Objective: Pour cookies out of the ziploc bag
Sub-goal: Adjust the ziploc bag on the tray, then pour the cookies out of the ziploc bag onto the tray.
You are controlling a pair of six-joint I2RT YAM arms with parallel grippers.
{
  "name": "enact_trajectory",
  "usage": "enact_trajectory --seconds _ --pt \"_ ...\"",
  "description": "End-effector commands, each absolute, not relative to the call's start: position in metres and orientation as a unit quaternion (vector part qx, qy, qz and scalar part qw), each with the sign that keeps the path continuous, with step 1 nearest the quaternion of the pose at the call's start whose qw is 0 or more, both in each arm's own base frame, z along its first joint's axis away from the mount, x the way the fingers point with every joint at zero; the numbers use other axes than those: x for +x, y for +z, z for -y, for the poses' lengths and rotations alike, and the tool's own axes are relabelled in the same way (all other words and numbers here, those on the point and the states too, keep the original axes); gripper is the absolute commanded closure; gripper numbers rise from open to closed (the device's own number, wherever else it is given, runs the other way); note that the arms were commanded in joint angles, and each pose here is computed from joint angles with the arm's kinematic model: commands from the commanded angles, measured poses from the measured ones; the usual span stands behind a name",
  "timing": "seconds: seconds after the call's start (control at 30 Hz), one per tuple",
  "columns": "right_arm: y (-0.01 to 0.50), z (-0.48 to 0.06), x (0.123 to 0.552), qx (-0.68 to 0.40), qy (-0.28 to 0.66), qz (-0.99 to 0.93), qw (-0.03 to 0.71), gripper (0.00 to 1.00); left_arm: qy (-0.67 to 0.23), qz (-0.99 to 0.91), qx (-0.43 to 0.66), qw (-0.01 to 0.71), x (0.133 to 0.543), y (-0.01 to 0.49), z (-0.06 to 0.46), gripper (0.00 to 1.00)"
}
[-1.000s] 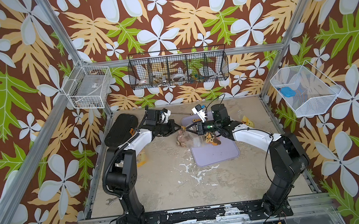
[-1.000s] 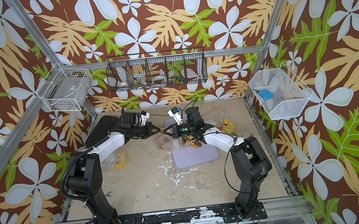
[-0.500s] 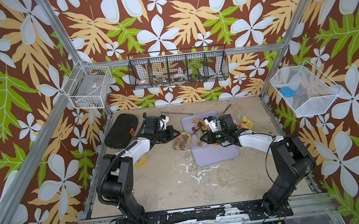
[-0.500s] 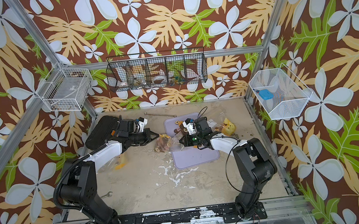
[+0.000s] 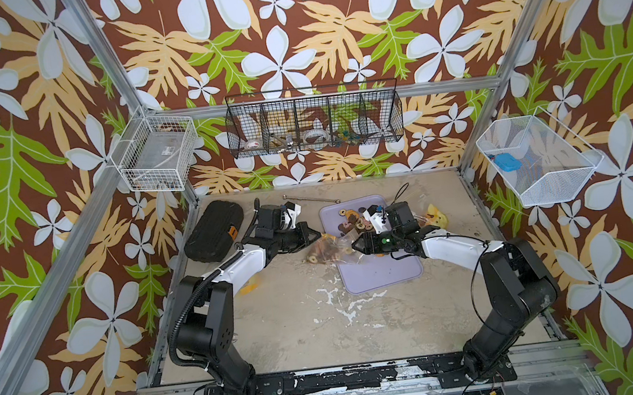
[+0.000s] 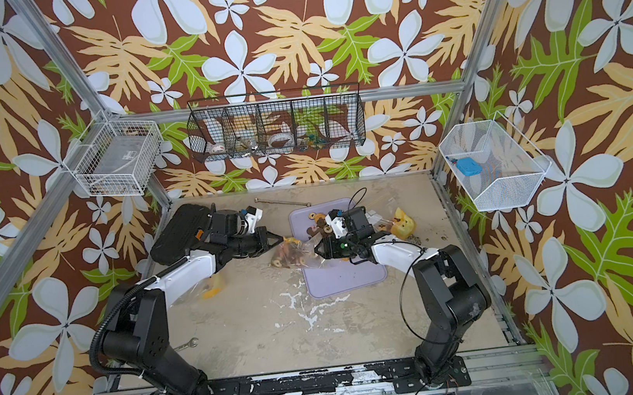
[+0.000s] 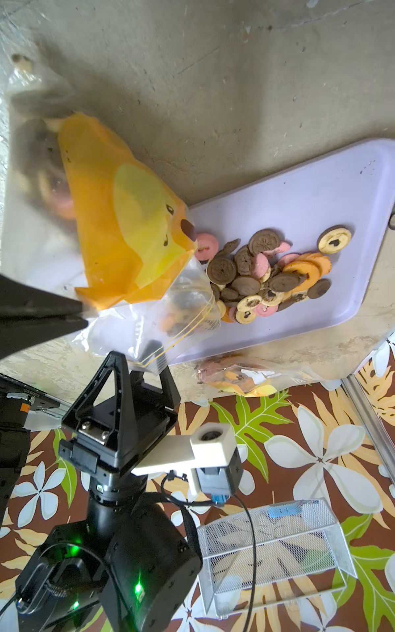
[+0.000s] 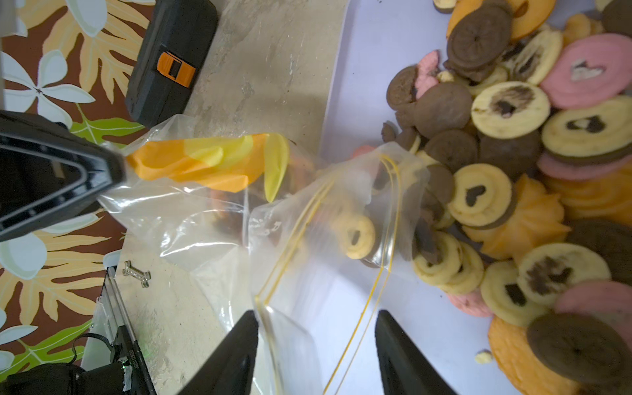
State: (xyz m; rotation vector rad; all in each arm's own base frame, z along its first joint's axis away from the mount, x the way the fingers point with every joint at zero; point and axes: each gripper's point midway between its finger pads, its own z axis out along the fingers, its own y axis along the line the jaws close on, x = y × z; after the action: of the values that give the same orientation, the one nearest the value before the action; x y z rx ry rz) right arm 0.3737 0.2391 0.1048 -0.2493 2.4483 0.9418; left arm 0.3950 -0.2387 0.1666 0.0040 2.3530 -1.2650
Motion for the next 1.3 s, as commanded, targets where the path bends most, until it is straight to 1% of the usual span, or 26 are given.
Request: enact_trajectory --seconds 0.0,0.03,0.07,0.13,0.2,0.33,0.43,0.5,0.57,0.63,0.67,0.7,1.0,1.13,1.27 --pt "0.095 -0.234 0.374 -0.091 0.331 -0.908 0.241 0.51 -0.481 -0.842 0.014 0.243 0.396 0.190 0.247 1.00" --pt "0.093 -0.235 0.373 -0.091 0.336 -0.907 0.236 0.54 -0.483 -0.842 0.015 0.240 0.396 0.192 0.248 1.00" --pt "0.092 -0.237 0.372 -0.090 0.342 -0.906 0.233 0.56 -0.484 -0.843 0.016 0.236 0.396 0.191 0.249 1.00" --pt "0.090 -0.238 0.372 -0.086 0.346 -0.906 0.230 0.57 -0.484 -0.844 0.019 0.230 0.396 0.190 0.252 1.00" --pt "0.090 -0.236 0.372 -0.082 0.341 -0.907 0.233 0.55 -0.484 -0.844 0.023 0.229 0.396 0.192 0.255 1.00" --pt "0.089 -0.228 0.372 -0.081 0.317 -0.914 0.240 0.46 -0.488 -0.841 0.033 0.232 0.397 0.204 0.264 1.00" --pt "0.087 -0.223 0.373 -0.079 0.305 -0.918 0.241 0.37 -0.485 -0.846 0.037 0.217 0.400 0.197 0.273 1.00" --pt "0.091 -0.221 0.371 -0.079 0.304 -0.917 0.247 0.31 -0.484 -0.846 0.040 0.220 0.400 0.199 0.278 1.00" --pt "0.098 -0.216 0.371 -0.076 0.294 -0.916 0.263 0.20 -0.478 -0.847 0.039 0.228 0.402 0.201 0.280 1.00" --pt "0.105 -0.209 0.370 -0.076 0.282 -0.915 0.278 0.07 -0.476 -0.850 0.038 0.222 0.405 0.195 0.282 1.00" --pt "0.108 -0.207 0.369 -0.079 0.275 -0.915 0.284 0.03 -0.476 -0.852 0.038 0.215 0.406 0.191 0.283 1.00" --pt "0.113 -0.205 0.368 -0.081 0.271 -0.914 0.290 0.00 -0.477 -0.852 0.038 0.212 0.406 0.190 0.284 1.00" --pt "0.164 -0.200 0.347 -0.120 0.287 -0.879 0.360 0.00 -0.478 -0.848 0.034 0.227 0.406 0.205 0.286 1.00" --pt "0.179 -0.215 0.334 -0.157 0.330 -0.853 0.373 0.00 -0.475 -0.854 0.032 0.210 0.407 0.190 0.288 1.00" --pt "0.191 -0.237 0.328 -0.187 0.332 -0.836 0.394 0.00 -0.475 -0.854 0.033 0.212 0.404 0.192 0.290 1.00"
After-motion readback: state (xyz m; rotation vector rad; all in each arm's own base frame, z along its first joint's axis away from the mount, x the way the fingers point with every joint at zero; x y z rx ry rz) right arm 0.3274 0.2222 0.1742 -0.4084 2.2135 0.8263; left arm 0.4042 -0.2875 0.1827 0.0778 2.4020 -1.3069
